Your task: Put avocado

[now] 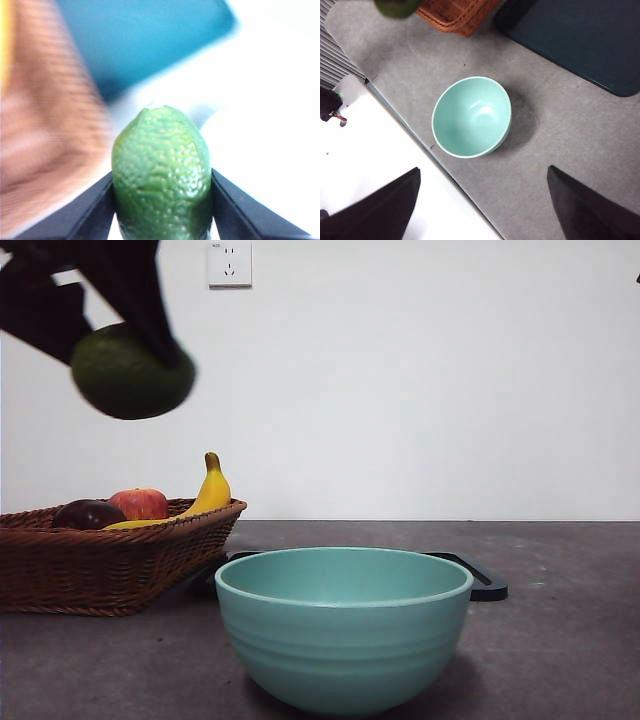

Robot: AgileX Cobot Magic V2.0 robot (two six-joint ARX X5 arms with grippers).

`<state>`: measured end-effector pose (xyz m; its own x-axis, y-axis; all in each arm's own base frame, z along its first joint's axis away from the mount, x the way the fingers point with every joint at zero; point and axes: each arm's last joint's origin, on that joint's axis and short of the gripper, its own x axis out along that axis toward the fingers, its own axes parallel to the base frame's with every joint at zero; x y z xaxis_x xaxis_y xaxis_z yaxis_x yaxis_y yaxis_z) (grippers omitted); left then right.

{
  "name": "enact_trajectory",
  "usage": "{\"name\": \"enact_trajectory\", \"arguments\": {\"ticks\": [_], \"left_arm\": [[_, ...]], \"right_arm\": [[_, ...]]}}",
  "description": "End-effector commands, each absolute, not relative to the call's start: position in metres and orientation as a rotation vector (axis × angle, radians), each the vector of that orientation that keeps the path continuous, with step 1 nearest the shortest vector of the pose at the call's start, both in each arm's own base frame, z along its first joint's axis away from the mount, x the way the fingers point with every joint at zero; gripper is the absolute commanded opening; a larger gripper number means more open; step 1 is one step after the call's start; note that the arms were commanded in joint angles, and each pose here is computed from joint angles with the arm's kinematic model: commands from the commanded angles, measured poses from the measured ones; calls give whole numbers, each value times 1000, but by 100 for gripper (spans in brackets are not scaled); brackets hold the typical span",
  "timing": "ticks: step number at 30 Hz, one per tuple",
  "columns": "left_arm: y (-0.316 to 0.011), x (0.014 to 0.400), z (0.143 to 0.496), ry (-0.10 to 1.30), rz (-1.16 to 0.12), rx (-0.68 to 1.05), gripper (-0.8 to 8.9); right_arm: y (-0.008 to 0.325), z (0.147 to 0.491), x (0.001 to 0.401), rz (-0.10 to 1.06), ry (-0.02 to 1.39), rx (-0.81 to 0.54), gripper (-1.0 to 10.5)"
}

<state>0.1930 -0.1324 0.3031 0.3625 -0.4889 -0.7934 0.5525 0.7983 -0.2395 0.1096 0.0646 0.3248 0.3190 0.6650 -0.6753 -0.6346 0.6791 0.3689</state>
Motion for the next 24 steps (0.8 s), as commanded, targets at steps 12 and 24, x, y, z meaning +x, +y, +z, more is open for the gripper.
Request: {"name": "enact_trajectory", "arguments": {"ticks": [12, 24], "left_arm": [[-233, 175, 259, 1062, -940, 241, 236], [-274, 181, 193, 1148, -900, 414, 240]], "right_arm": [[66, 330, 111, 858, 884, 41, 407], [66, 330, 111, 858, 885, 41, 407]]}}
